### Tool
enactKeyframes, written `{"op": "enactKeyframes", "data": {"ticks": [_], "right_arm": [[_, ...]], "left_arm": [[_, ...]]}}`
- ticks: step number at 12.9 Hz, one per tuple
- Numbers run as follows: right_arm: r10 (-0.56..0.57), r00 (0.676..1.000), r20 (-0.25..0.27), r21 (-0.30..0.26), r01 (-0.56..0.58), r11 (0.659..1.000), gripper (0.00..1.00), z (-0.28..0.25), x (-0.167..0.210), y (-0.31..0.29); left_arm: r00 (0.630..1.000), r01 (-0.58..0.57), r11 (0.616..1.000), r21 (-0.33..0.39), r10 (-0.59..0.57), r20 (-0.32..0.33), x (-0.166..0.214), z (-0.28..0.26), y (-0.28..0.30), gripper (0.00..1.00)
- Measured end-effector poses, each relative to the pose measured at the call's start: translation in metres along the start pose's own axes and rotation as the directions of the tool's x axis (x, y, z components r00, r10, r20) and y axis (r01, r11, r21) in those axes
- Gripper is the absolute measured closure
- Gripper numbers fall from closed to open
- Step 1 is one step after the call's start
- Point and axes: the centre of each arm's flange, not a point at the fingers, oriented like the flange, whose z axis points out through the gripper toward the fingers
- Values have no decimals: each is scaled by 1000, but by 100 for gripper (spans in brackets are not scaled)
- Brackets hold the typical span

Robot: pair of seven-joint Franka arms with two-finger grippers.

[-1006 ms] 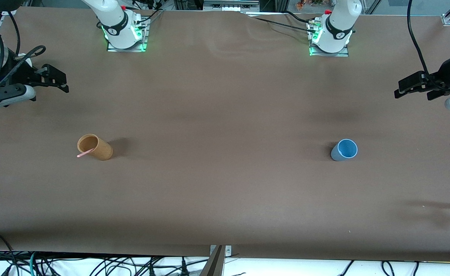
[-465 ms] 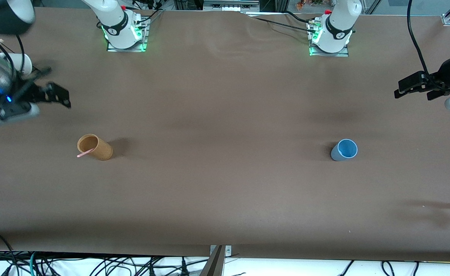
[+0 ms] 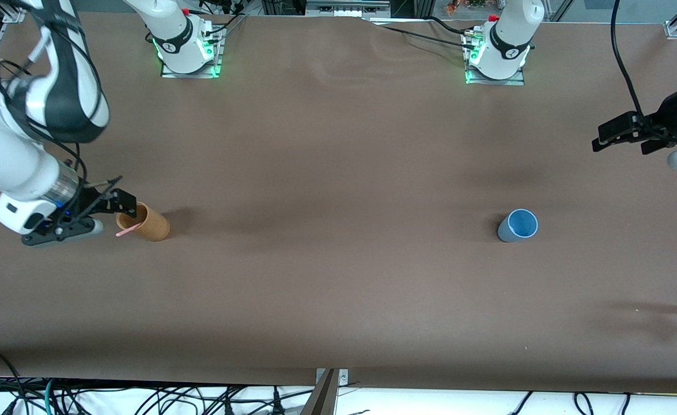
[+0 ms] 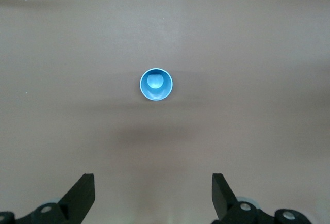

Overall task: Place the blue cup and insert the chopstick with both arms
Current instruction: 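Grasp the pink chopstick with the right gripper while the left gripper grasps the blue cup, then lift the chopstick from the tan cup while the left gripper lifts the cup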

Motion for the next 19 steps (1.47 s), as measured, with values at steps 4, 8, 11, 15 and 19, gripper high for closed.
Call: {"op": "enactKeyframes", "data": {"ticks": [4,8,11,15,19], "right_arm": [[2,1000,-4,-5,-2,1000,1,39,-14,9],[-30,1000,-1,-7,30,1000,10,62,-27,12],[-39,999,-5,-11,39,999,23,69,-32,16],[-48,999,-20,-17,48,999,27,78,-31,22],[-49,999,-17,-16,49,999,57,80,-31,22]], "left_arm": [[986,-12,1000,10,10,169,59,122,6,0],[978,-46,998,37,38,207,98,220,57,0],[988,-26,997,69,15,153,109,246,81,0],[999,-47,991,127,43,31,109,306,75,0],[999,-46,991,128,43,24,98,312,71,0]]}}
